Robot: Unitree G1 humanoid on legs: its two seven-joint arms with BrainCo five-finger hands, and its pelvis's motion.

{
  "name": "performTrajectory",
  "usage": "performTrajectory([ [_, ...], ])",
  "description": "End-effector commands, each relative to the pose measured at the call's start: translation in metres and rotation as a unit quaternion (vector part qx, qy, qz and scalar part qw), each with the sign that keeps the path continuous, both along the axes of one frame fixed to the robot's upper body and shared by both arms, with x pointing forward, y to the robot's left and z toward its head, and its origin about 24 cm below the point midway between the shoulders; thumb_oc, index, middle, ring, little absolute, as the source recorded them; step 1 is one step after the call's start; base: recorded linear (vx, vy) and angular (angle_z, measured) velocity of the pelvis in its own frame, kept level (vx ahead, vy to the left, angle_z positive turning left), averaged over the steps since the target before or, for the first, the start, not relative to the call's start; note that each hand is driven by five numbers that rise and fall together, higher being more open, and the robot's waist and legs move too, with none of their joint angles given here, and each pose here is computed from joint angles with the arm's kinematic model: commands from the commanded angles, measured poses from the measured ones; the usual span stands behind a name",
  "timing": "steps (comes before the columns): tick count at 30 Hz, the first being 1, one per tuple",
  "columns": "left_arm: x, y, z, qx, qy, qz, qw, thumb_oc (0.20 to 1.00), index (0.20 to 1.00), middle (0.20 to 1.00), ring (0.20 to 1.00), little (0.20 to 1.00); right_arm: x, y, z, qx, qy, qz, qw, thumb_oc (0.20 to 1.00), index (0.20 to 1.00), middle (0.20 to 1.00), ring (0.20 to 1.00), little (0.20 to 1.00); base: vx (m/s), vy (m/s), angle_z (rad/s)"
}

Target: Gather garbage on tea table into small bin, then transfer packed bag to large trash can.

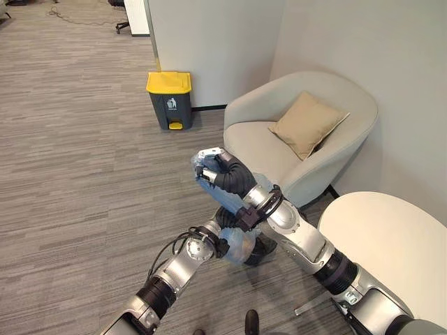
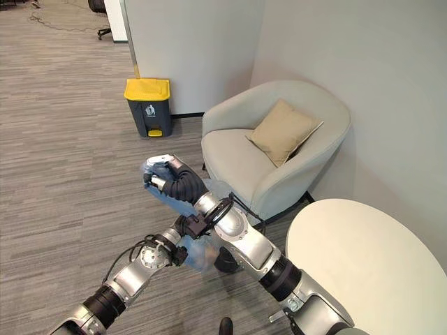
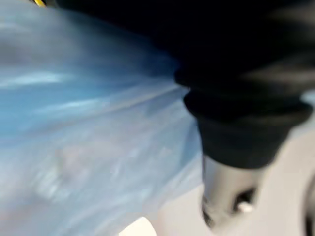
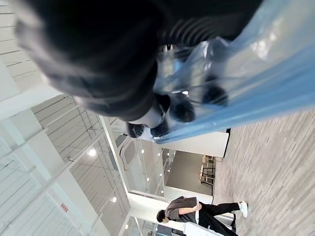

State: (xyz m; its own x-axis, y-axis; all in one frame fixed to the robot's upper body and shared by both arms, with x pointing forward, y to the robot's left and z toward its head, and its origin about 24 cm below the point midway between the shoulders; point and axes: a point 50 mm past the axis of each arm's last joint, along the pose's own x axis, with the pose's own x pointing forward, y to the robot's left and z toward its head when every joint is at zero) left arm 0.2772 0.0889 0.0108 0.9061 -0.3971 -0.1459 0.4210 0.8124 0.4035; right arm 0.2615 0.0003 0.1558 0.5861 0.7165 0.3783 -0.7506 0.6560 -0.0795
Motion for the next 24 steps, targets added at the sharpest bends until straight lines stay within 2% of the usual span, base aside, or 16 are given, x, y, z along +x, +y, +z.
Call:
performTrajectory([
  [1,0.021,-0.02,0.026,-0.002,-0.057,-0.024,0.998,0.2,0.2,0.2,0.2,0.2,-0.011,0.016,0.068,0.118,-0.088,0.06,0.987,0.2,0.2,0.2,0.2,0.2,0.0,0.0,0.0],
  [8,0.023,-0.001,0.053,-0.084,-0.101,0.023,0.991,0.2,0.2,0.2,0.2,0.2,-0.006,0.004,0.047,0.076,-0.083,0.032,0.993,0.2,0.2,0.2,0.2,0.2,0.0,0.0,0.0],
  [12,0.02,0.01,0.07,-0.128,-0.132,0.043,0.982,0.2,0.2,0.2,0.2,0.2,-0.001,-0.011,0.036,0.009,-0.13,-0.024,0.991,0.2,0.2,0.2,0.2,0.2,0.0,-0.01,0.02],
  [13,0.019,0.012,0.07,-0.135,-0.134,0.047,0.981,0.2,0.2,0.2,0.2,0.2,0.0,-0.014,0.035,-0.008,-0.143,-0.037,0.989,0.407,0.407,0.407,0.407,0.407,0.0,0.0,0.0],
  [14,0.016,0.018,0.07,-0.141,-0.136,0.055,0.979,0.2,0.2,0.2,0.2,0.2,0.002,-0.022,0.029,-0.04,-0.161,-0.06,0.984,1.0,1.0,1.0,1.0,1.0,0.0,0.0,0.0],
  [18,0.011,0.031,0.064,-0.146,-0.13,0.081,0.977,0.2,0.2,0.2,0.2,0.2,0.004,-0.036,0.023,-0.081,-0.186,-0.098,0.974,1.0,1.0,1.0,1.0,1.0,0.0,0.0,0.0],
  [24,-0.005,0.065,0.041,-0.157,-0.09,0.157,0.971,0.2,0.2,0.2,0.2,0.2,0.001,-0.073,0.026,-0.159,-0.282,-0.199,0.925,1.0,1.0,1.0,1.0,1.0,0.0,0.0,0.0],
])
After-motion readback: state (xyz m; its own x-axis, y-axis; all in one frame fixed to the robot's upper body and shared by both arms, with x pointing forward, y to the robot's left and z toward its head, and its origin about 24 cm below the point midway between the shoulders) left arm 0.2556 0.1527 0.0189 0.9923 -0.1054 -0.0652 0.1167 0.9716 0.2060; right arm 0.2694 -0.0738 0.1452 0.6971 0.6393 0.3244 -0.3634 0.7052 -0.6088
